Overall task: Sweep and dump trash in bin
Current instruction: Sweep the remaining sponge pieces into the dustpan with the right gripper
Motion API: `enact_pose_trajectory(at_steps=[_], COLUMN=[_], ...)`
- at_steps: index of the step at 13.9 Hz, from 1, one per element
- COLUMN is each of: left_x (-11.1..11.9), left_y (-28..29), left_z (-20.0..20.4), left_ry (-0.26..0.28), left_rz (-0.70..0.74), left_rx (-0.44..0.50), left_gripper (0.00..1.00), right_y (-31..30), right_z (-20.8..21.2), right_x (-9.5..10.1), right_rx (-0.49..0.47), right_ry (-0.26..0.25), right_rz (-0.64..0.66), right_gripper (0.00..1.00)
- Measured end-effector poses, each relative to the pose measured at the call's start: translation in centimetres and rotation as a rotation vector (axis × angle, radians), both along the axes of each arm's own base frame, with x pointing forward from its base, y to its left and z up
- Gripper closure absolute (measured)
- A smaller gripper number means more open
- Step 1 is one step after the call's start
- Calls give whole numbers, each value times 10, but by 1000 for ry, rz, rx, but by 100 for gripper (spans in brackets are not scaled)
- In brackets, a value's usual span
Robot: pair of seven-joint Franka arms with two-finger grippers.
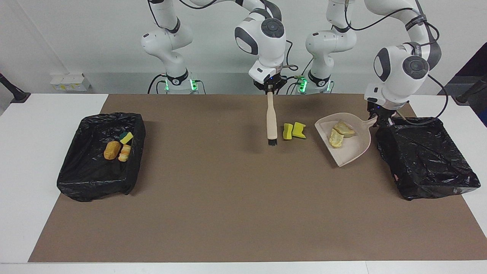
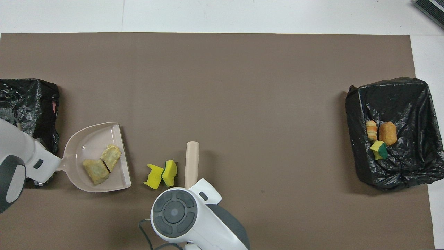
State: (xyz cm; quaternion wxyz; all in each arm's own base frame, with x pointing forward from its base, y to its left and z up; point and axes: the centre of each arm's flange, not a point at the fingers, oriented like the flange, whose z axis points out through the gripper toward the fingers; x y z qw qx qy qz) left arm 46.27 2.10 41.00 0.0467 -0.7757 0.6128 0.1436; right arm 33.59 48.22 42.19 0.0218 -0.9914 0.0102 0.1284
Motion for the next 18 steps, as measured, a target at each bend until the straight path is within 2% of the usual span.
enact_pose_trajectory(at_steps=[3, 7, 10, 14, 18], left_x=[-20, -34, -37, -45, -49], left_y=[-18, -32, -43, -87, -97], left_z=[-10, -31, -36, -40, -46], left_ry=[-14, -12, -18, -40, -29], left_rz=[-49, -83, -89, -68, 46], left_rx=[0, -1, 1, 12, -112], left_gripper=[69, 69, 69, 69, 69], right_y=[18, 31, 41, 71, 91], right_z=[-30, -71, -74, -70, -56], right_x=[-8, 9, 18, 6, -12], right_rx=[9, 65, 109, 193, 218], right_ry=[2, -14, -25, -38, -42], right_rz=[-11, -50, -70, -80, -62], right_gripper=[73, 73, 73, 73, 73])
